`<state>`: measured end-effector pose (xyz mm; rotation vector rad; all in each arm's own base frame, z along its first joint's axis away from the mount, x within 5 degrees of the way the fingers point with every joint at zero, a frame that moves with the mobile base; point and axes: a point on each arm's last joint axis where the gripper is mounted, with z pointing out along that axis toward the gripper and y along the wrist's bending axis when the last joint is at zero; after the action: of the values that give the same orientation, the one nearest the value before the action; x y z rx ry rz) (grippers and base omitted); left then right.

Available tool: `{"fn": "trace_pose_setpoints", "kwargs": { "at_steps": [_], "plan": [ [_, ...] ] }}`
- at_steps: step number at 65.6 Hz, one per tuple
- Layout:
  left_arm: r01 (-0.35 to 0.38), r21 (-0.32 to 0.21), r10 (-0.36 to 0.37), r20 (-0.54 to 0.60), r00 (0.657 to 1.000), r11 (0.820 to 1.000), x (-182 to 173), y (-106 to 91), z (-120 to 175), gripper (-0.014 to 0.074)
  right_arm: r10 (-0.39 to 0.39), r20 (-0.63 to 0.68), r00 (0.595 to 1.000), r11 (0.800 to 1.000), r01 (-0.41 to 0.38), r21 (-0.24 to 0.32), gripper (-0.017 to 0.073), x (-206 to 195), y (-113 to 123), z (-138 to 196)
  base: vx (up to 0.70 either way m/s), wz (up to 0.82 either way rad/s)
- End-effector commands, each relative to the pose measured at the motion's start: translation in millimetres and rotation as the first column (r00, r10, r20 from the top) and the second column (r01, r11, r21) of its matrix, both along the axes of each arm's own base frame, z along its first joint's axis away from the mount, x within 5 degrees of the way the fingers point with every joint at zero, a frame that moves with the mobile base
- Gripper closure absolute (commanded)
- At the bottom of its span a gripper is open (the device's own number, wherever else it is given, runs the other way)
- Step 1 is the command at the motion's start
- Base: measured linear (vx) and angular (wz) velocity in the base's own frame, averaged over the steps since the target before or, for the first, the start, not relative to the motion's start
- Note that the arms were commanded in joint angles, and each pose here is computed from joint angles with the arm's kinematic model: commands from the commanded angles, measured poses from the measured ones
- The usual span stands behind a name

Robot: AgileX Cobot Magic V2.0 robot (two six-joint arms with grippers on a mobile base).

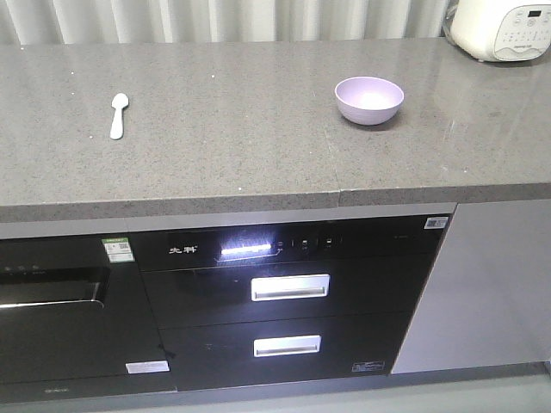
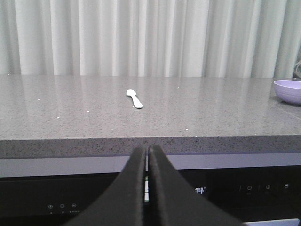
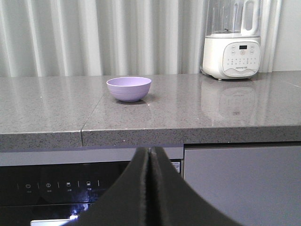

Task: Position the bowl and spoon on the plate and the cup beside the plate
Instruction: 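Drive closer and align the base with the spoon and bowl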

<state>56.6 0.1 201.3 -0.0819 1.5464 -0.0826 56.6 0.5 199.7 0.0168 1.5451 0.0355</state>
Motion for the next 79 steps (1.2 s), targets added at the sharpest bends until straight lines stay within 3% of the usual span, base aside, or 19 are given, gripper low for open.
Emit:
{"fn": "trace_pose_setpoints", "kwargs": {
  "at_steps": [1, 79],
  "plan": [
    [0.005, -0.007, -0.005, 0.109, 0.994, 1.0, -2.7, -0.4, 13.6, 0.06, 0.007, 0.069, 0.998, 1.0, -0.006, -0.01, 0.0568, -0.5, 0.6, 4.2, 0.1, -0.01],
    [0.005, -0.007, -0.005, 0.109, 0.994, 1.0, -2.7, -0.4, 13.6, 0.06, 0.007, 0.07, 0.998, 1.0, -0.006, -0.01, 0.0568, -0.5, 0.6, 4.3, 0.09, 0.04]
  ]
}}
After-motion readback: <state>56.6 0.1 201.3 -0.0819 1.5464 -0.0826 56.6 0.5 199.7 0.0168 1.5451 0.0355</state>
